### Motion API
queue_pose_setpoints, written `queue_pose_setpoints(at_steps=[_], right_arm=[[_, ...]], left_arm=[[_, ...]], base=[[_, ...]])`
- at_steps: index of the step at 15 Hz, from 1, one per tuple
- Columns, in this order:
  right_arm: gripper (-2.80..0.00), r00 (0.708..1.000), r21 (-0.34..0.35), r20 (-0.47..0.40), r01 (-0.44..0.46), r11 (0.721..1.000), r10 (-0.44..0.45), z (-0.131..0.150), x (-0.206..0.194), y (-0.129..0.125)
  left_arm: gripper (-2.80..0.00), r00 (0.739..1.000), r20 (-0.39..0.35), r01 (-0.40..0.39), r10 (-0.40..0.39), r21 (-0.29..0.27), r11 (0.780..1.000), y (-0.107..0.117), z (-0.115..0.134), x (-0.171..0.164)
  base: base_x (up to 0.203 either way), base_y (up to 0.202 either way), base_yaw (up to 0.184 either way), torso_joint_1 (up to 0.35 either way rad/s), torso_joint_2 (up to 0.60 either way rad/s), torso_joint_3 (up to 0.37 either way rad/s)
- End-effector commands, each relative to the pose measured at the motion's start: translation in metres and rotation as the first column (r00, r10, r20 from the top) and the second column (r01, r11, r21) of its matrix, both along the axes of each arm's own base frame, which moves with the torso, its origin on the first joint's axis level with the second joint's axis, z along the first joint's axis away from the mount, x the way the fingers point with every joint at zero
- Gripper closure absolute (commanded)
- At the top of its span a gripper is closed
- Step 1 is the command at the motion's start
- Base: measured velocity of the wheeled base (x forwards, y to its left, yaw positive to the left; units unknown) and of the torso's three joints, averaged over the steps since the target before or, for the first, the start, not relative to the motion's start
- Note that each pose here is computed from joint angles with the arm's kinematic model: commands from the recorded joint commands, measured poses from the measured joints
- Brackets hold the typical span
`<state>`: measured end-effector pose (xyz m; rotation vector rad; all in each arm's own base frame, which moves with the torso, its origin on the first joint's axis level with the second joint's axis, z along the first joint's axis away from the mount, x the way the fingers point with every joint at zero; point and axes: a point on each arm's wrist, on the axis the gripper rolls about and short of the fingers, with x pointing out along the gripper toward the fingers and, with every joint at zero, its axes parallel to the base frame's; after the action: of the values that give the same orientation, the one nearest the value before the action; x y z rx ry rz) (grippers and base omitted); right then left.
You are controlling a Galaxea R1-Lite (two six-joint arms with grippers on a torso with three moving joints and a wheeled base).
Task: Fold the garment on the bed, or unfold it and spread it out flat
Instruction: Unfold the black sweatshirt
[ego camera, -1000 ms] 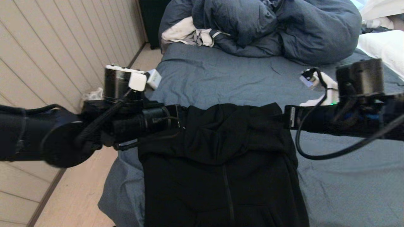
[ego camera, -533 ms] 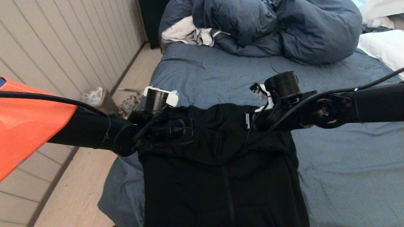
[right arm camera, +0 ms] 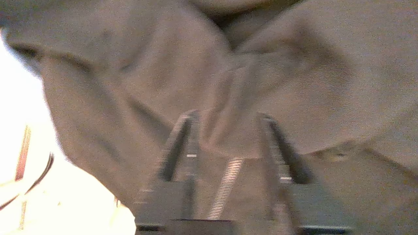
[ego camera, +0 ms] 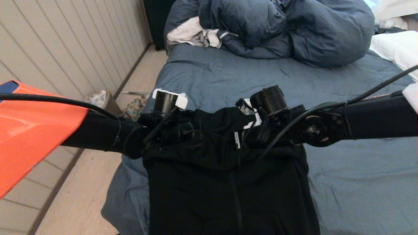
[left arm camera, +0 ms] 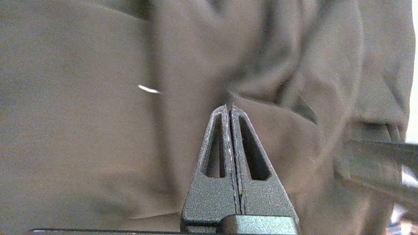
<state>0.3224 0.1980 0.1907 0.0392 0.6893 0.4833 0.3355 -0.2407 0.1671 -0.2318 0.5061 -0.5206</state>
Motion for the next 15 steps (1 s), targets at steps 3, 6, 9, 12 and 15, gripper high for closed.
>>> queue_pose_setpoints(at_steps=[3, 6, 9, 12, 15], right_arm=[[-2.8, 0.999, -0.04, 0.005, -0.033, 0.999, 0.033, -0.009, 0.003, 0.006], [-2.8, 0.999, -0.068, -0.003, -0.039, 0.997, 0.039, -0.026, 0.018, 0.013], [-2.8, 0.999, -0.098, -0.013, -0.035, 0.995, 0.034, -0.042, 0.024, 0.025], [0.0, 1.0, -0.144, 0.009, 0.008, 0.99, -0.006, -0.052, 0.034, 0.036], [0.0, 0.997, -0.157, 0.061, 0.055, 0.986, -0.046, -0.047, 0.04, 0.043]], left_arm=[[0.0, 0.997, -0.053, -0.051, 0.052, 0.017, 0.999, 0.028, -0.006, -0.017], [0.0, 0.994, -0.072, -0.087, 0.088, 0.011, 0.996, 0.054, -0.015, -0.037], [0.0, 0.995, -0.037, -0.098, 0.097, -0.018, 0.995, 0.062, -0.016, -0.043], [0.0, 0.993, -0.061, -0.104, 0.104, -0.008, 0.994, 0.065, -0.025, -0.038], [0.0, 0.991, -0.072, -0.111, 0.11, -0.007, 0.994, 0.064, -0.028, -0.036]], base=[[0.0, 0.0, 0.0, 0.0, 0.0, 0.0], [0.0, 0.0, 0.0, 0.0, 0.0, 0.0], [0.0, 0.0, 0.0, 0.0, 0.0, 0.0], [0.0, 0.0, 0.0, 0.0, 0.0, 0.0], [0.0, 0.0, 0.0, 0.0, 0.0, 0.0]])
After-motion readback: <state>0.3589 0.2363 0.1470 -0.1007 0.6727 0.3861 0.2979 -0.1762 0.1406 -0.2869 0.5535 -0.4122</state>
